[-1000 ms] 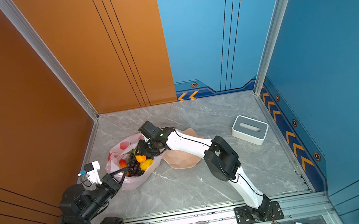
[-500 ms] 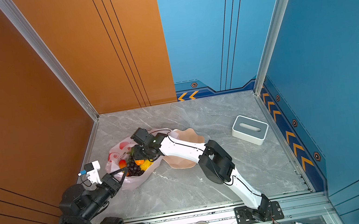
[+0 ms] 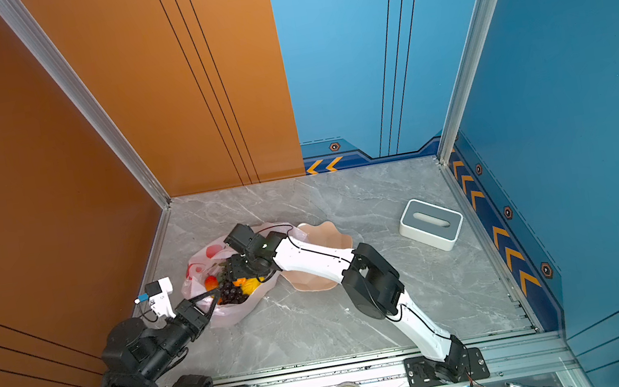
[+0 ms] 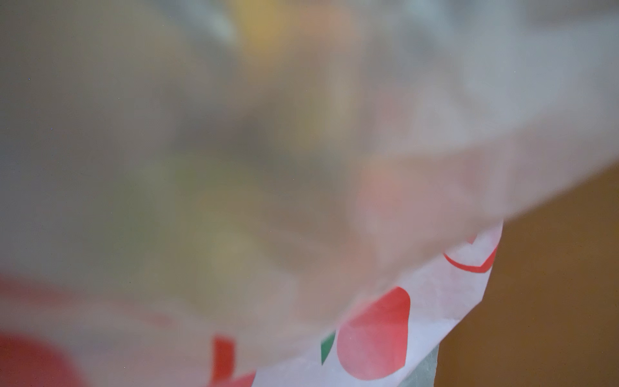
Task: Place the fruits into the plastic bag
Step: 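Open the right gripper to release the bitter melon and withdraw it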
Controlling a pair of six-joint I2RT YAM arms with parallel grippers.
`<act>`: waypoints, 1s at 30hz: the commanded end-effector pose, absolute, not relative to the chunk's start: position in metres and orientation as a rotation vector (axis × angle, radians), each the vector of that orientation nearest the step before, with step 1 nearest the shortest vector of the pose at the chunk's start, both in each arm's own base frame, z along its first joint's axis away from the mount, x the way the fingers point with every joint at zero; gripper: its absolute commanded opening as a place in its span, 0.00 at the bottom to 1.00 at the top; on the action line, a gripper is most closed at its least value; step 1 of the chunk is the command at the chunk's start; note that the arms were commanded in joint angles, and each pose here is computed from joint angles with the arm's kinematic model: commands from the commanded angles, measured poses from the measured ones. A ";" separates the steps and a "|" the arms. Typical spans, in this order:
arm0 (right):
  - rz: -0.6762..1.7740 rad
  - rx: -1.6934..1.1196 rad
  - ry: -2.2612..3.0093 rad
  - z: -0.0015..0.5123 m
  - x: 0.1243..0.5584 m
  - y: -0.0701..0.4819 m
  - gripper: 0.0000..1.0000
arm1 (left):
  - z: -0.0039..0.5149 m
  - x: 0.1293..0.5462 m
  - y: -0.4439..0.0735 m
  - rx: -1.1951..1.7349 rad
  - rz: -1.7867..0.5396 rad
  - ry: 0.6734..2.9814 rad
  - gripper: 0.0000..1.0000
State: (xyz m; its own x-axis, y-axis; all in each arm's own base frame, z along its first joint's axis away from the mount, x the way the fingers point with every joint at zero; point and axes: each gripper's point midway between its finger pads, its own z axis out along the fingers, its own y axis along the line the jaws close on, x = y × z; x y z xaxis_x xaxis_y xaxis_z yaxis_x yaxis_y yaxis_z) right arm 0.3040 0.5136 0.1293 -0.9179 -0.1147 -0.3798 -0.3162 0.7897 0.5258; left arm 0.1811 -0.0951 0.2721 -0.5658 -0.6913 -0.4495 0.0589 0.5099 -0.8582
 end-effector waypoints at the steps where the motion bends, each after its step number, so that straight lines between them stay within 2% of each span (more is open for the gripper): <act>1: 0.845 -0.426 2.531 0.192 0.293 0.505 0.79 | 0.274 0.182 -0.096 -0.504 -1.142 1.898 0.00; 4: 0.844 -0.465 2.486 0.216 0.283 0.498 0.82 | 0.271 0.181 -0.095 -0.510 -1.131 1.904 0.00; 17: 0.852 -0.495 2.326 0.298 0.242 0.440 0.84 | 0.268 0.179 -0.093 -0.532 -1.141 1.890 0.00; 26: 0.726 -0.448 2.247 0.313 0.232 0.345 0.94 | 0.264 0.178 -0.092 -0.537 -1.128 1.903 0.00; 28: 0.687 -0.420 2.243 0.309 0.235 0.319 1.00 | 0.264 0.178 -0.092 -0.539 -1.127 1.903 0.00; 30: 0.631 -0.384 2.253 0.303 0.239 0.293 1.00 | 0.264 0.178 -0.092 -0.537 -1.126 1.904 0.00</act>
State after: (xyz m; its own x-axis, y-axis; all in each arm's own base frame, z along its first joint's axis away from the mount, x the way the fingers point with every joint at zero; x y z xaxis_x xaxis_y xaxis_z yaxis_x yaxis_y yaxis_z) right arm 0.2317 0.3270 0.3135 -0.6909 -0.0636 -0.7202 -0.4872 0.7769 0.3988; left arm 0.1782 -0.0945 0.2647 -0.5659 -0.6951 -0.4433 0.0546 0.5050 -0.8614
